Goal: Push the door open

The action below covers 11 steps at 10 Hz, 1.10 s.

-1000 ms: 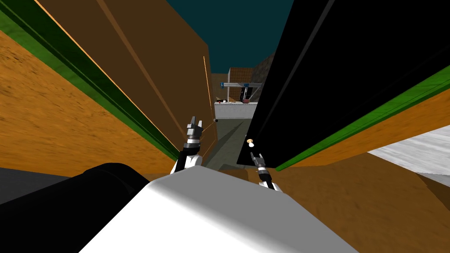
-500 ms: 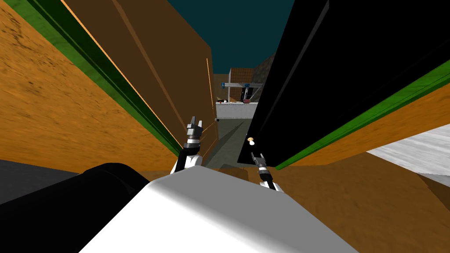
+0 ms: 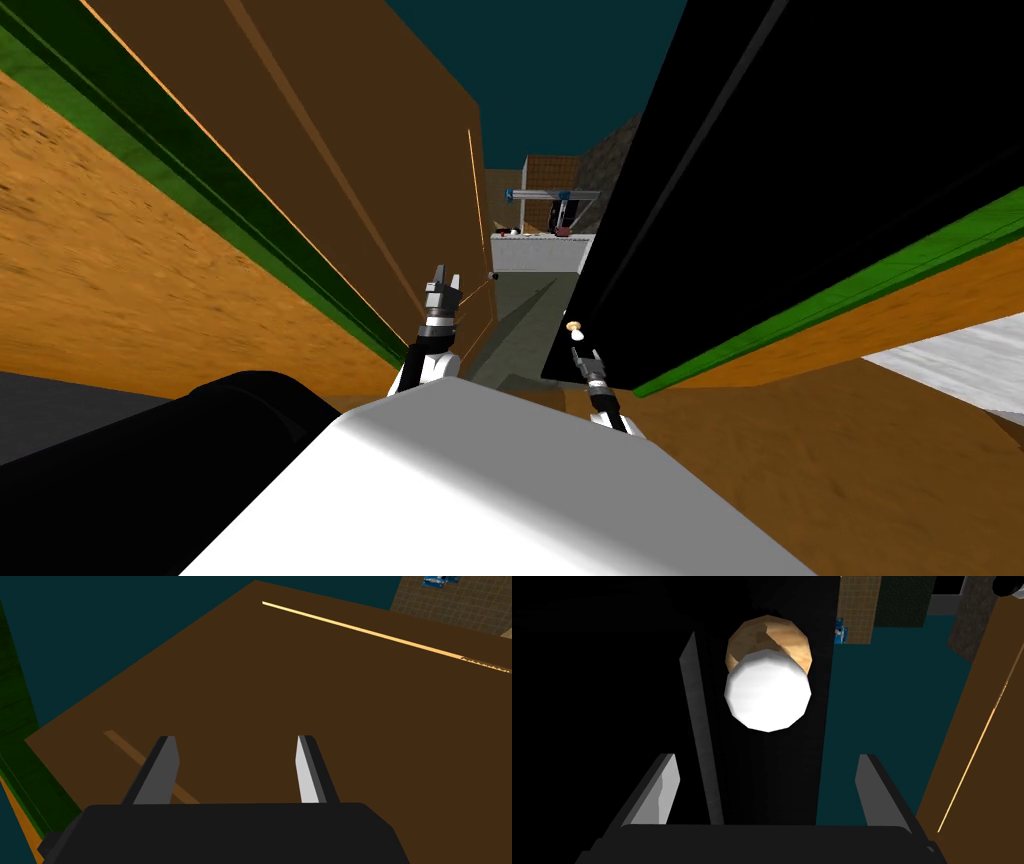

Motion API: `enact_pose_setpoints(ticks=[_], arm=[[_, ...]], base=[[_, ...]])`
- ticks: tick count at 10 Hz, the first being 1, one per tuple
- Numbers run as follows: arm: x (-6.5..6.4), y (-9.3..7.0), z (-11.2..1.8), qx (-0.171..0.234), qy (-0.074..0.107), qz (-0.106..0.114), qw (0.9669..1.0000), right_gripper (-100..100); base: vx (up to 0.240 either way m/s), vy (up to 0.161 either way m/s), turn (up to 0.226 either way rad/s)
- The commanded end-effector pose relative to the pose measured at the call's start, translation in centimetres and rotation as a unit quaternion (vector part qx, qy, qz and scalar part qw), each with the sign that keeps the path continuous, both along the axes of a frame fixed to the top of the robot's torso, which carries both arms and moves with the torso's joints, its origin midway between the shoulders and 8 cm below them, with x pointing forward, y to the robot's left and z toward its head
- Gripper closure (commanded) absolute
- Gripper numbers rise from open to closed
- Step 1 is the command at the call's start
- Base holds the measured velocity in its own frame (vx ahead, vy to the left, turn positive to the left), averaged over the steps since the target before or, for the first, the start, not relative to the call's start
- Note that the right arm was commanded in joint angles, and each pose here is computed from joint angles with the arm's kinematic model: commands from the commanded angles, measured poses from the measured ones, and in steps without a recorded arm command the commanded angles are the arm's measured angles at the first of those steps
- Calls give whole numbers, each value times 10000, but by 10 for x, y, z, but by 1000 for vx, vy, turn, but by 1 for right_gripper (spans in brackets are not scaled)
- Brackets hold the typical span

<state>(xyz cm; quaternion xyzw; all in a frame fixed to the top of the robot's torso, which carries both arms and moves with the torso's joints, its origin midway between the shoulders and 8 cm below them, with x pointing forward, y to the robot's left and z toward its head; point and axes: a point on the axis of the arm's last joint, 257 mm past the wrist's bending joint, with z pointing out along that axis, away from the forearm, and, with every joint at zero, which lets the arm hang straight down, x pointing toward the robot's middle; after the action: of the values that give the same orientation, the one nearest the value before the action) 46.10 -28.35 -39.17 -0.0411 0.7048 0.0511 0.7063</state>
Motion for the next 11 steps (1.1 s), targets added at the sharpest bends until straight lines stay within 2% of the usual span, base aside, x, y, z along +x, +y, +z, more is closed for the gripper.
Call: enact_pose_setpoints(ticks=[1,5,6,11], arm=[[1,0,0,-3,-5,-25,10000,-100],[1,0,0,-3,-11,-62,10000,-100],[1,0,0,-3,-11,-62,10000,100],[1,0,0,-3,-11,-62,10000,100]], base=[[211,17,32],[187,6,26],[-9,-1,4],[-16,-2,1]])
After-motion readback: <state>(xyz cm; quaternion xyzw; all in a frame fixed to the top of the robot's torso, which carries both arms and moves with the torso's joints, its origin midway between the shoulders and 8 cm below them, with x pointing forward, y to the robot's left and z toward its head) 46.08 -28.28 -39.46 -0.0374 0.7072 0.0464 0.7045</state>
